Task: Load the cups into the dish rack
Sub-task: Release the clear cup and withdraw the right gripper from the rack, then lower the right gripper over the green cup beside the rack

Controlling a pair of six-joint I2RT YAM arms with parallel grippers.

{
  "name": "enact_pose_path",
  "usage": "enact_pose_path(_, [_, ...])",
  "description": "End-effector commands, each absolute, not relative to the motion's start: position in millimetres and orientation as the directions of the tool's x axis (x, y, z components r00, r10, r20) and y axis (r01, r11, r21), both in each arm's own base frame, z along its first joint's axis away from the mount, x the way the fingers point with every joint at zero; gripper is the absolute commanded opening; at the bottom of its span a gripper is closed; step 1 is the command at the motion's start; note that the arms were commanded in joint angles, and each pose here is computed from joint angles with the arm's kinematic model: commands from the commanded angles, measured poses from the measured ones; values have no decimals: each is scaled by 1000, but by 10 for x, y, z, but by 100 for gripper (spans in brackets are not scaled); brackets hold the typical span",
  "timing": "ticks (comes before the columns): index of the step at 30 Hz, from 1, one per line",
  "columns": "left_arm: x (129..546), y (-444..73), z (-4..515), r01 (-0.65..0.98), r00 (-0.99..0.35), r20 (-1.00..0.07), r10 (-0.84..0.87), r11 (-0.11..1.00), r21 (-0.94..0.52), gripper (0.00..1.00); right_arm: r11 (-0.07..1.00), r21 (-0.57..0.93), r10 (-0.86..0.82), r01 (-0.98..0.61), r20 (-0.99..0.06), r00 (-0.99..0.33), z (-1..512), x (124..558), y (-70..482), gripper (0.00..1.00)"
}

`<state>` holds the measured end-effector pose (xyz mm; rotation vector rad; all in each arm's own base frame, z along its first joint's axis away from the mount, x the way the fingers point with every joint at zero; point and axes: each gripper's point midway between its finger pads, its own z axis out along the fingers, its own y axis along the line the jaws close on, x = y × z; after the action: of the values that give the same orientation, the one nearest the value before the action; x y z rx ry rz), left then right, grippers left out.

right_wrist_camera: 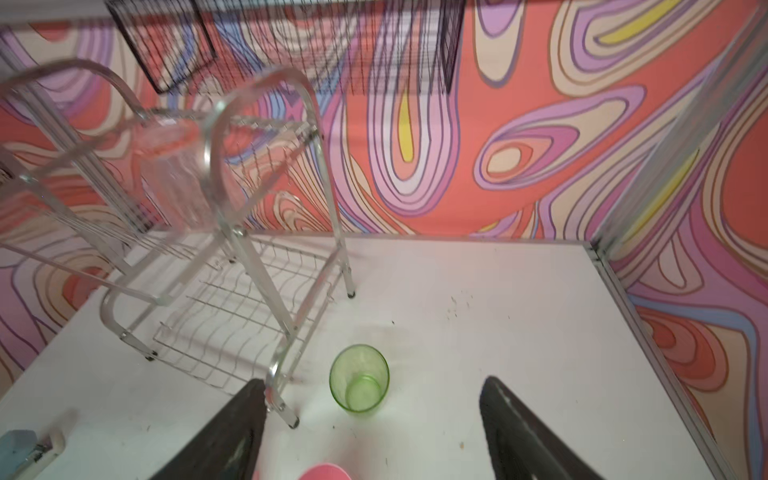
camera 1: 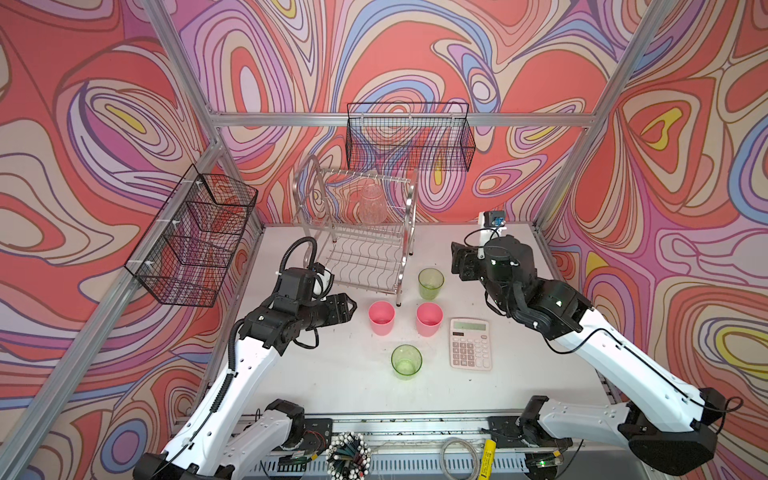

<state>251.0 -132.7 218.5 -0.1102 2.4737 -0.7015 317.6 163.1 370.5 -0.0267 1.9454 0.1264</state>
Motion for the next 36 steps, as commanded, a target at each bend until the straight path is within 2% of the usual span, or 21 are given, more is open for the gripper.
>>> enact_pose_path(1, [2460,-1302,2021,23,-858,-462,-226,880,-473,75,989,136,88,-59,-859,-504,3287,3134,1530,83])
enact_pose_path(6, [2415,-1294,1873,-11,-872,-431,-233,888,-459,74,984,175,121,-24,-765,-633,2775,3247,1434,81])
enact_pose_path(15, [2395,-1270,1707,-37,-882,-409,-235,899,-436,75,978,210,131,-10,-645,-753,2256,3493,1543,78])
enact_pose_path(20, [2420,-1268,1629,-47,-882,-406,-239,902,-429,75,977,215,142,9,-613,-777,2083,3673,1611,75])
enact_pose_path(29, [2430,-1295,1543,-40,-877,-415,-240,899,-436,75,978,202,149,46,-531,-834,1656,3992,1716,62])
enact_pose_path(36, [2444,-1296,1497,-31,-876,-425,-226,908,-419,75,978,199,148,55,-491,-859,1419,4052,1745,60])
